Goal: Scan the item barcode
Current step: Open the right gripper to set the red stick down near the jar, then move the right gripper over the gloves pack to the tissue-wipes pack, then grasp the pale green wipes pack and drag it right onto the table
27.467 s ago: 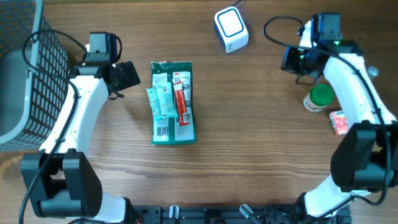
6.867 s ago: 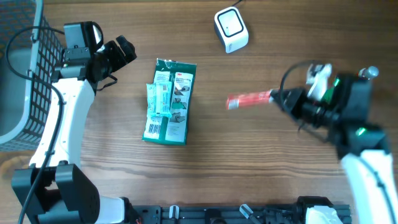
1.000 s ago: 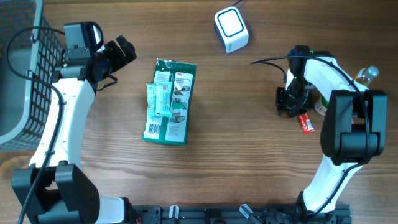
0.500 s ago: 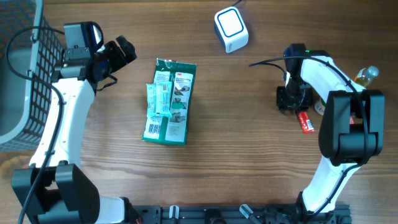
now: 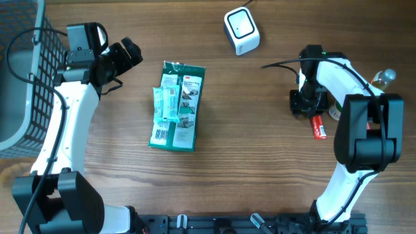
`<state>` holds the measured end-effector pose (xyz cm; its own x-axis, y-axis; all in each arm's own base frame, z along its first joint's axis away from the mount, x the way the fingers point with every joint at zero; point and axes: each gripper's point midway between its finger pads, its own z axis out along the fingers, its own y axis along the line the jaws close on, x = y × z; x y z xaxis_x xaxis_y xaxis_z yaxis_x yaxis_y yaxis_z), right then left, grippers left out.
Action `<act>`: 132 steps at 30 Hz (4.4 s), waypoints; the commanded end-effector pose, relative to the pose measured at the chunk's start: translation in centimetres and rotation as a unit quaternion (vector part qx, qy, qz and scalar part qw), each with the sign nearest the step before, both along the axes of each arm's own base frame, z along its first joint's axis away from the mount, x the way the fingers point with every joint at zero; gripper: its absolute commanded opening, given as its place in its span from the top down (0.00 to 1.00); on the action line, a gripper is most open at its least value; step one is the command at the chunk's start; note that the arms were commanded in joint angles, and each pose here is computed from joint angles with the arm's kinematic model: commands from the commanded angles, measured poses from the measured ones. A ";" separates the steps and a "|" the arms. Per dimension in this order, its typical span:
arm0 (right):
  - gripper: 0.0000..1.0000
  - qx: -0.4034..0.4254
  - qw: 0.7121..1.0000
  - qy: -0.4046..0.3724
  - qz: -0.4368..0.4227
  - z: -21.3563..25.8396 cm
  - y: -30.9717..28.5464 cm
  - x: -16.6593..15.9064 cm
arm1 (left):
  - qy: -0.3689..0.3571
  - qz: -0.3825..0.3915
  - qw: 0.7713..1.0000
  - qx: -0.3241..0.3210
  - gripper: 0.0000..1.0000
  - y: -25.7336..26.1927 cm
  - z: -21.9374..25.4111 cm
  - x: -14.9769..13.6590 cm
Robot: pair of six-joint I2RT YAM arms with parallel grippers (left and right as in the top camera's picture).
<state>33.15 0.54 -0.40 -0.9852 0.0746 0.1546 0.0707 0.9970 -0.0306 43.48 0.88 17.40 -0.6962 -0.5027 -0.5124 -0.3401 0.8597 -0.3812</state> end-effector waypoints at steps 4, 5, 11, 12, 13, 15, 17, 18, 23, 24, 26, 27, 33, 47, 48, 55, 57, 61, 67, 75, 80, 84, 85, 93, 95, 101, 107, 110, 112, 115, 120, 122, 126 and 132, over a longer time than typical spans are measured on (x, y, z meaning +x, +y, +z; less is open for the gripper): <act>0.63 0.262 0.960 -0.034 0.087 4.3 14.1 -0.5 | -0.006 -0.001 1.000 0.003 0.00 0.1 0.4 0.2; 0.63 0.276 0.956 -0.039 0.087 4.8 15.5 -0.5 | -0.006 -0.001 1.000 0.003 0.00 0.1 0.4 0.2; 0.60 0.309 0.938 -0.135 0.077 6.0 24.9 2.6 | -0.006 -0.001 1.000 0.003 0.00 0.1 0.3 0.2; 0.59 0.309 0.935 -0.158 0.071 6.2 26.3 3.2 | -0.006 -0.001 1.000 0.003 0.00 0.1 0.3 0.2; 0.58 0.304 0.934 -0.180 0.055 6.3 27.5 3.9 | -0.006 -0.001 1.000 0.003 0.00 0.1 0.4 0.2; 0.52 0.288 0.934 -0.210 0.014 6.3 29.6 4.5 | -0.006 -0.001 1.000 0.003 0.00 0.1 0.4 0.2; 0.41 0.284 0.932 -0.224 -0.006 6.4 31.4 4.2 | -0.006 -0.001 1.000 0.003 0.00 0.1 0.4 0.2; 0.35 0.290 0.929 -0.228 -0.004 6.7 32.6 3.8 | -0.006 -0.001 1.000 0.003 0.00 0.1 0.3 0.2; 0.00 0.334 0.908 -0.250 0.047 8.0 37.9 1.6 | -0.006 -0.001 1.000 0.003 0.00 0.1 0.3 0.2; 0.00 0.339 0.904 -0.254 0.053 8.1 38.6 1.3 | -0.006 -0.001 1.000 0.003 0.00 0.1 0.3 0.2; 0.10 0.337 0.903 -0.264 0.048 7.8 39.7 0.9 | -0.006 -0.001 1.000 0.003 0.00 0.1 0.3 0.2; 0.26 0.323 0.909 -0.265 0.019 7.2 39.5 1.0 | -0.006 -0.001 1.000 0.003 0.00 0.1 0.4 0.2; 0.29 0.272 0.919 -0.286 -0.025 4.8 39.5 0.8 | -0.006 -0.001 1.000 0.003 0.00 0.1 0.4 0.2; 0.57 0.242 0.933 -0.260 -0.056 0.7 38.8 0.5 | -0.006 -0.001 1.000 0.003 0.00 0.1 0.4 0.2; 0.62 0.239 0.934 -0.257 -0.059 0.6 38.7 0.4 | -0.005 -0.001 1.000 0.003 0.00 0.1 0.3 0.2; 0.96 0.262 0.921 -0.282 -0.061 4.0 38.4 1.9 | -0.006 -0.001 1.000 0.003 0.00 0.1 0.4 0.2; 0.96 0.272 0.909 -0.313 -0.028 7.0 37.9 2.9 | -0.006 -0.001 1.000 0.003 0.00 0.1 0.4 0.2; 0.96 0.260 0.896 -0.349 0.085 11.2 36.2 2.8 | -0.006 -0.001 1.000 0.003 0.00 0.1 0.3 0.2; 0.96 0.114 0.875 -0.288 0.371 7.8 31.1 -0.6 | -0.006 -0.001 1.000 0.003 0.00 0.1 0.3 0.2; 0.83 -0.081 0.804 -0.144 0.572 6.0 21.7 -2.9 | -0.006 -0.001 1.000 0.003 0.00 0.1 0.3 0.2; 0.55 -0.092 0.809 -0.143 0.563 6.1 20.0 -1.4 | -0.006 -0.001 1.000 0.003 0.00 0.1 0.4 0.2; 0.55 -0.089 0.850 -0.199 0.479 6.6 19.4 1.7 | -0.006 -0.001 1.000 0.003 0.00 0.1 0.4 0.2; 0.53 -0.083 0.871 -0.223 0.429 6.8 19.5 2.5 | -0.006 -0.001 1.000 0.003 0.00 0.1 0.4 0.2; 0.66 0.086 0.957 -0.207 0.183 7.9 23.4 -0.5 | -0.006 -0.001 1.000 0.003 0.00 0.1 0.3 0.2; 0.69 0.112 0.964 -0.194 0.143 8.4 24.0 -1.3 | -0.006 -0.001 1.000 0.003 0.00 0.1 0.4 0.2; 0.69 0.108 0.980 -0.157 0.052 6.6 23.5 -3.0 | -0.005 -0.001 1.000 0.003 0.00 0.1 0.3 0.2; 0.73 0.096 0.984 -0.135 -0.073 4.2 22.6 -4.1 | -0.006 -0.001 1.000 0.003 0.00 0.1 0.3 0.2; 0.78 0.076 0.970 -0.103 -0.208 3.0 21.7 -5.4 | -0.006 -0.001 1.000 0.003 0.00 0.1 0.3 0.2; 0.79 0.061 0.957 -0.086 -0.272 2.1 21.1 -6.4 | -0.006 -0.001 1.000 0.003 0.00 0.1 0.4 0.2; 0.79 0.036 0.954 -0.096 -0.281 1.0 19.8 -6.8 | -0.006 -0.001 1.000 0.003 0.00 0.1 0.3 0.2; 0.80 -0.011 0.959 -0.151 -0.237 1.2 17.5 -5.3 | -0.006 -0.001 1.000 0.003 0.00 0.1 0.3 0.2; 0.80 0.002 0.965 -0.147 -0.217 1.5 17.9 -5.1 | -0.006 -0.001 1.000 0.003 0.00 0.1 0.4 0.2; 0.67 0.038 0.977 -0.138 -0.158 3.2 19.4 -4.3 | -0.006 -0.001 1.000 0.003 0.00 0.1 0.4 0.2; 0.33 0.096 0.981 -0.166 -0.035 9.7 20.9 -2.3 | -0.006 -0.001 1.000 0.003 0.00 0.1 0.4 0.2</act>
<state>29.10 20.40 4.76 -0.9500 0.3054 -0.0642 0.2973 0.9482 0.1121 43.48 0.88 17.40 -0.6962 -0.5027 -0.5124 -0.3401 0.8597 -0.3812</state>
